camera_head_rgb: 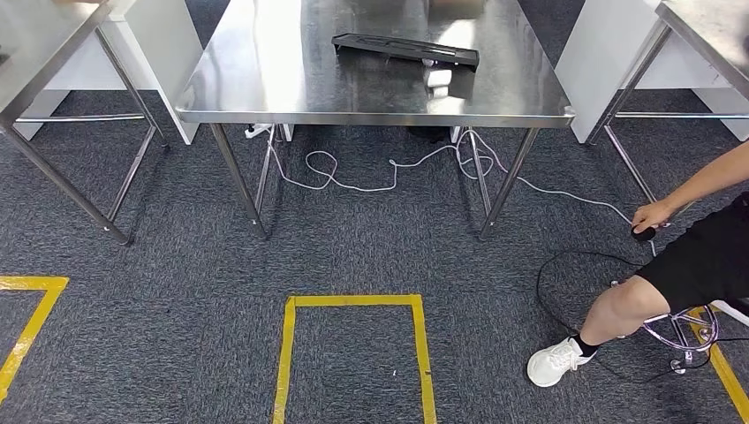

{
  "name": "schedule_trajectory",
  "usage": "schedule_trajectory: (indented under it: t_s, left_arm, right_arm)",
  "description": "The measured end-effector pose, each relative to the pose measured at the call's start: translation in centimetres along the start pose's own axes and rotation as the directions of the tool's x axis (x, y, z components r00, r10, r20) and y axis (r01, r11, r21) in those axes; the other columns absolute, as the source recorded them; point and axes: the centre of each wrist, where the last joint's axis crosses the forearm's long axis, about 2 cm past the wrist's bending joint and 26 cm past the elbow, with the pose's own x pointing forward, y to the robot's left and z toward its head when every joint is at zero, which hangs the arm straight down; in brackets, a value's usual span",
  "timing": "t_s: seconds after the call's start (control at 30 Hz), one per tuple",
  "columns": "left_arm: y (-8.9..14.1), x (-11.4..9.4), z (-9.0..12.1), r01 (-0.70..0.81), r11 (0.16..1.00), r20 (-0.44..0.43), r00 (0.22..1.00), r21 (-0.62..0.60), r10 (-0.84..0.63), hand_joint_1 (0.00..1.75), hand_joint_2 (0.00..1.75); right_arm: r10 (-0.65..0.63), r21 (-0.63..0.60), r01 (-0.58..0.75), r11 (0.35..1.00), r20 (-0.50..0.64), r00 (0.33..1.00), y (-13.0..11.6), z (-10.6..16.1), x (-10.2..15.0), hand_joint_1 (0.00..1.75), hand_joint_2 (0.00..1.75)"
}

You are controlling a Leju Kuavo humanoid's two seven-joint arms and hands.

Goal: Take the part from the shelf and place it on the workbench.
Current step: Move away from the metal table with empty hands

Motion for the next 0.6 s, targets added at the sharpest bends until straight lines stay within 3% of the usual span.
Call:
schedule_trajectory:
  t_s: [0.6]
  left_arm:
    - [0.27, -0.42, 0.23, 0.038, 0.999, -0.008, 0.999, 0.024, -0.038, 0.0, 0.0]
  right_arm:
    - [0.042, 0.003, -0.042, 0.999, -0.005, 0.999, 0.15, 0.04, -0.11, 0.0, 0.0]
